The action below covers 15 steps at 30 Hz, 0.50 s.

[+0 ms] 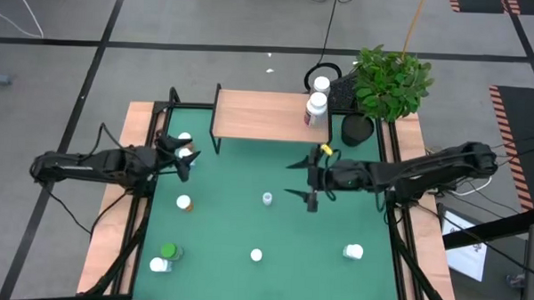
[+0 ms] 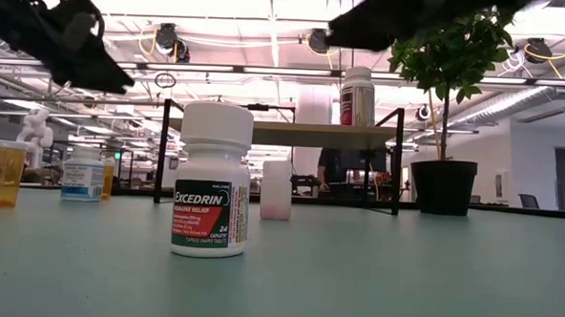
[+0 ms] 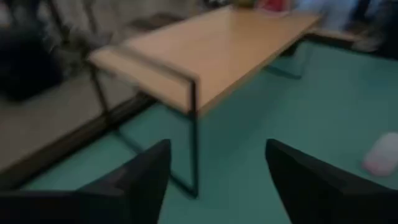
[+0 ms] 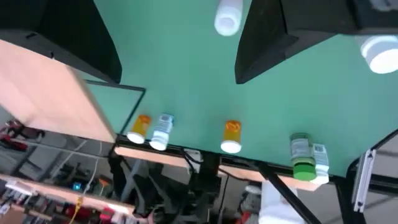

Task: Pick and place medicine bottles onto shelf by color
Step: Put the big green pill bottle on the shelf

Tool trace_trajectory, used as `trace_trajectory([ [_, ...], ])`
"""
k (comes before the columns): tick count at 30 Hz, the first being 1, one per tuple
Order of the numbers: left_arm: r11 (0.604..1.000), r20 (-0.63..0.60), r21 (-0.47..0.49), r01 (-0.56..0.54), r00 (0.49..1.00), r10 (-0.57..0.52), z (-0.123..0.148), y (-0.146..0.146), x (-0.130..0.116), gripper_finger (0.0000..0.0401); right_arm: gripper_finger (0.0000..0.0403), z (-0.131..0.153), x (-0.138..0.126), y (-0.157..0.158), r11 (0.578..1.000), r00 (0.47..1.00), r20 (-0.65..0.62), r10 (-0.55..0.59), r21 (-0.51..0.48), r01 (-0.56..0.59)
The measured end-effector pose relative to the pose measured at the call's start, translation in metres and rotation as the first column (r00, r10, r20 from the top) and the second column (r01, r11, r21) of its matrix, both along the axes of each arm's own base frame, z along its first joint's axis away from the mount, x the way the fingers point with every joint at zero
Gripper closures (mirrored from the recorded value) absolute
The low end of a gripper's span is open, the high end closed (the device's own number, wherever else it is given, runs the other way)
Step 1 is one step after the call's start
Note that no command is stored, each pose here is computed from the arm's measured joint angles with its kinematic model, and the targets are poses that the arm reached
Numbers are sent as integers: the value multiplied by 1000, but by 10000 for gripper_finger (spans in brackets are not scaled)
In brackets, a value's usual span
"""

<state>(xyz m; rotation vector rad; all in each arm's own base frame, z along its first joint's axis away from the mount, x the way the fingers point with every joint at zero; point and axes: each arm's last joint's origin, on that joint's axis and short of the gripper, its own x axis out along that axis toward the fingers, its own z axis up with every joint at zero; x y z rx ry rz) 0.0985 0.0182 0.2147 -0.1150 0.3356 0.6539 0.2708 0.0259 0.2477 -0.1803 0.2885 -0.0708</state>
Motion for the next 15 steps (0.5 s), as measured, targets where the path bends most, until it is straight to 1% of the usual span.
trace_trajectory([
  [2, 997, -14, -28, -67, 998, 67, -3, 3, 1, 107, 94, -15, 2, 0, 1000, 1000, 24, -5, 16, 4],
  [4, 992, -63, -34, -119, 991, 117, -7, 7, 1, 93, 94, -26, 4, -1, 999, 999, 35, -14, 36, 13],
  [6, 986, -100, -35, -160, 983, 156, -10, 11, 3, 87, 94, -36, 7, -1, 999, 999, 36, -19, 47, 17],
  [8, 985, -130, -29, -173, 977, 168, -12, 15, 6, 85, 94, -44, 10, -1, 999, 999, 28, -19, 46, 18],
  [11, 993, -178, -27, -115, 978, 109, -15, 17, 12, 91, 94, -49, 15, 0, 999, 999, 42, -17, 48, 15],
  [13, 997, -195, -42, -60, 980, 51, -16, 17, 16, 99, 94, -52, 18, 0, 999, 998, 58, -15, 52, 12],
  [15, 997, -196, -72, -11, 981, -3, -17, 16, 20, 108, 94, -55, 20, 2, 998, 998, 64, 15, 60, -19],
])
